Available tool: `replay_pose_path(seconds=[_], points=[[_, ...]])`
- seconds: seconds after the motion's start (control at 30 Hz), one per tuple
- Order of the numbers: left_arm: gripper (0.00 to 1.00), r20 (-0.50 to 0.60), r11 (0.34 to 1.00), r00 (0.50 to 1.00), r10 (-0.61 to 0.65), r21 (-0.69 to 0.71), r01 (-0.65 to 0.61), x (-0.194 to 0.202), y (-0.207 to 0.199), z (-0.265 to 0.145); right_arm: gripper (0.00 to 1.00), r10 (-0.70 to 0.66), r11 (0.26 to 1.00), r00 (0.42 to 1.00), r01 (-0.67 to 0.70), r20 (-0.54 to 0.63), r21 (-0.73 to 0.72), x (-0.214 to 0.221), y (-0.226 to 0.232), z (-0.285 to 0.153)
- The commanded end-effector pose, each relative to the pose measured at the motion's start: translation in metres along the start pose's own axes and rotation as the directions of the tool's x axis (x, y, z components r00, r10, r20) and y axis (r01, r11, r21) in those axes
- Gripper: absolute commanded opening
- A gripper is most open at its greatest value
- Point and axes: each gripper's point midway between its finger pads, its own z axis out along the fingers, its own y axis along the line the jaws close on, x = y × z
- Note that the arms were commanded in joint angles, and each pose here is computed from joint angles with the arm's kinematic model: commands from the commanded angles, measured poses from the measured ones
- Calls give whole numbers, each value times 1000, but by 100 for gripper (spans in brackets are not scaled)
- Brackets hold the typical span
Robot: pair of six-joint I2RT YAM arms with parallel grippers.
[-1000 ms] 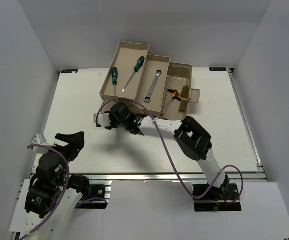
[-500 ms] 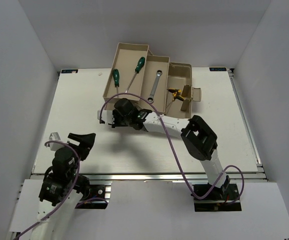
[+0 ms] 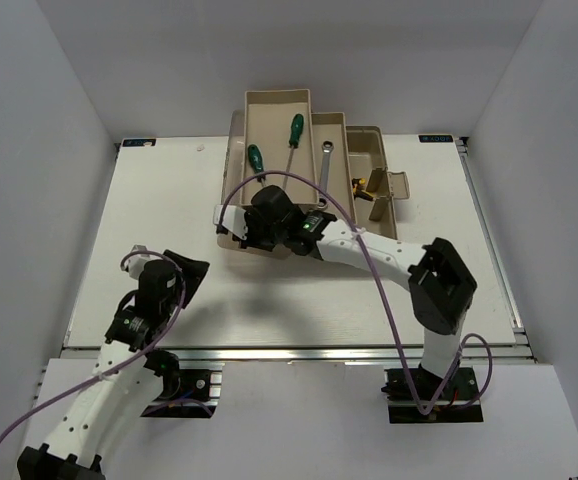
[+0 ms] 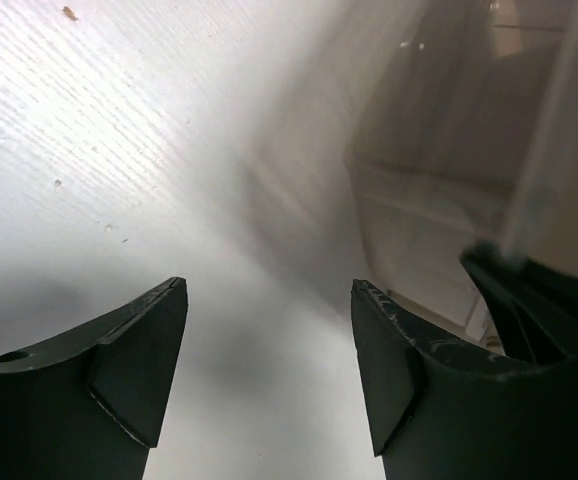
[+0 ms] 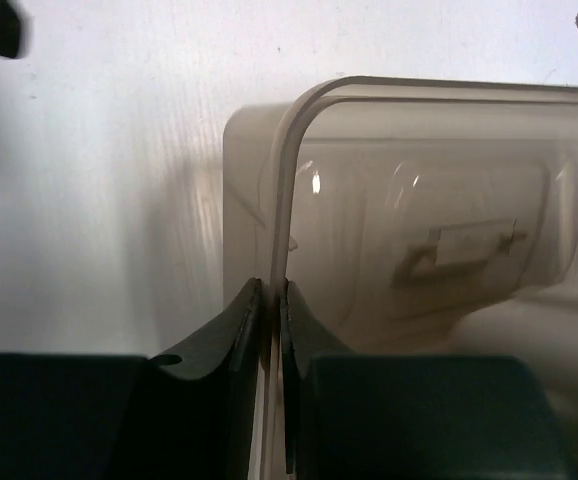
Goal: Sort the tools into containers
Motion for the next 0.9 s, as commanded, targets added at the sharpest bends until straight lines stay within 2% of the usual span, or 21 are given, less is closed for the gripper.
replay_pose_path(seconds=[0.0,0.03,0.07,0.13,0.17,0.23,0.3,0.43,0.47,0.57,0.73,0.87], points=[[70,22,998,999,-29,65,28,-7,-25,14,4,-84,981,923,10,374,196,-119,-51,-88],[70,20,998,999,-31,61,30,-6,-25,17,4,-80,982,927,10,365,188,-114,-47,-85],[65,10,998,999,-34,61,33,-5,-27,20,3,-69,983,924,-1,375,184,-114,-46,-88],[61,-4,995,999,-47,86,47,-5,-35,28,3,-61,983,918,-13,391,184,-114,-43,-99],[56,-53,996,998,-44,76,48,4,-34,36,3,-56,983,912,-21,407,183,-117,-42,-107],[50,-69,991,995,-68,114,76,1,-42,45,3,-49,984,910,-25,411,174,-113,-36,-110],[45,-145,988,987,-75,120,93,12,-42,55,3,-45,984,906,-32,420,175,-113,-34,-117],[44,-156,972,982,-106,191,136,-6,-58,75,3,-32,986,899,-42,438,159,-110,-26,-127],[45,-179,975,978,-112,171,142,-4,-54,85,3,-31,986,893,-46,449,158,-112,-25,-131],[51,-213,967,973,-93,215,139,-11,-72,98,2,-32,985,876,-54,481,164,-118,-25,-142],[54,-400,944,916,-36,288,163,9,-101,126,2,-30,981,859,-72,511,178,-123,-27,-155],[53,-460,926,888,-11,330,183,15,-113,139,2,-14,984,844,-85,537,159,-124,-21,-162]])
